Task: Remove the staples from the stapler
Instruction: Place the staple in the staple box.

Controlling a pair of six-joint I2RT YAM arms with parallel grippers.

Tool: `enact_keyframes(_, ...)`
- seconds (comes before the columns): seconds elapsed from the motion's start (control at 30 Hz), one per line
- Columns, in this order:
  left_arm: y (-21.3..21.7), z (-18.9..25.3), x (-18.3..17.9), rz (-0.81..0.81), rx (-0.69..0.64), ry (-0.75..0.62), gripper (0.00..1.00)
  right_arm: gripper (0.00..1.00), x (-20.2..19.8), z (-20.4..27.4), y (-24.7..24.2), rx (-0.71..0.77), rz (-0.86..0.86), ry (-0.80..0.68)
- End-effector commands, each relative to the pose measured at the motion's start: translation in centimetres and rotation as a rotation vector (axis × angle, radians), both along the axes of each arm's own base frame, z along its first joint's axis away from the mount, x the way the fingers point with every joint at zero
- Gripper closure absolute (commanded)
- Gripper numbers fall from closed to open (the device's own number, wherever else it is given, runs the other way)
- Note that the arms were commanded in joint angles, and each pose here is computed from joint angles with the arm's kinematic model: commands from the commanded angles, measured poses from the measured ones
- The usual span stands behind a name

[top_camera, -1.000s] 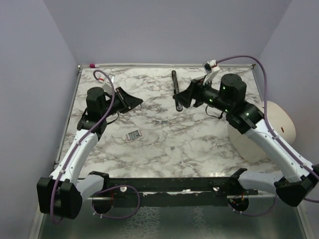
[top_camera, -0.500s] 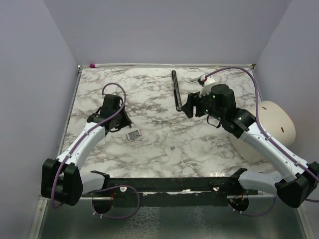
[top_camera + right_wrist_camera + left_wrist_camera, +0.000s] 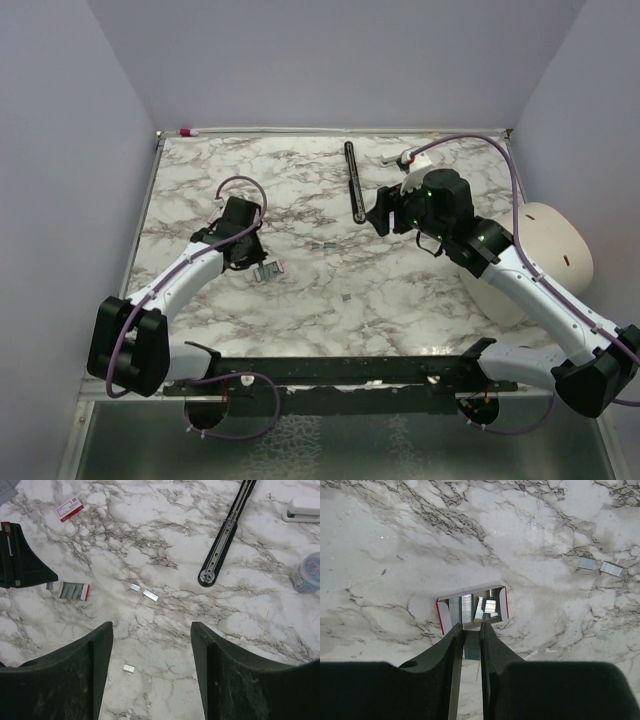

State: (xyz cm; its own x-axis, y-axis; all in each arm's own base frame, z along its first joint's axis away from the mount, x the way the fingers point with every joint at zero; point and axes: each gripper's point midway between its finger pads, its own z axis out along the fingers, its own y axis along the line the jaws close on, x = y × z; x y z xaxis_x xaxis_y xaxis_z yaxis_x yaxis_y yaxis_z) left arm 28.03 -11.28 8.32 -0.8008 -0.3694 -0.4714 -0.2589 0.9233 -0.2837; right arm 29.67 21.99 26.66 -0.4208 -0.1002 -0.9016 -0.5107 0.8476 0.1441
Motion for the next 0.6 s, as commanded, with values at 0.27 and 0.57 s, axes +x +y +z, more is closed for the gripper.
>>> enact_keyframes(0.27,-0.3,-2.4,0.1,-0.031,0.070,0.035,0.88,0.13,1.0,1.5,-1.8,-0.040,-0.079,-0.090)
enact_keyframes(0.57,-0.2,-3.0,0.1,-0.055,0.141,0.040,0.88,0.00,0.9,2.4,-2.8,-0.047,-0.103,-0.137)
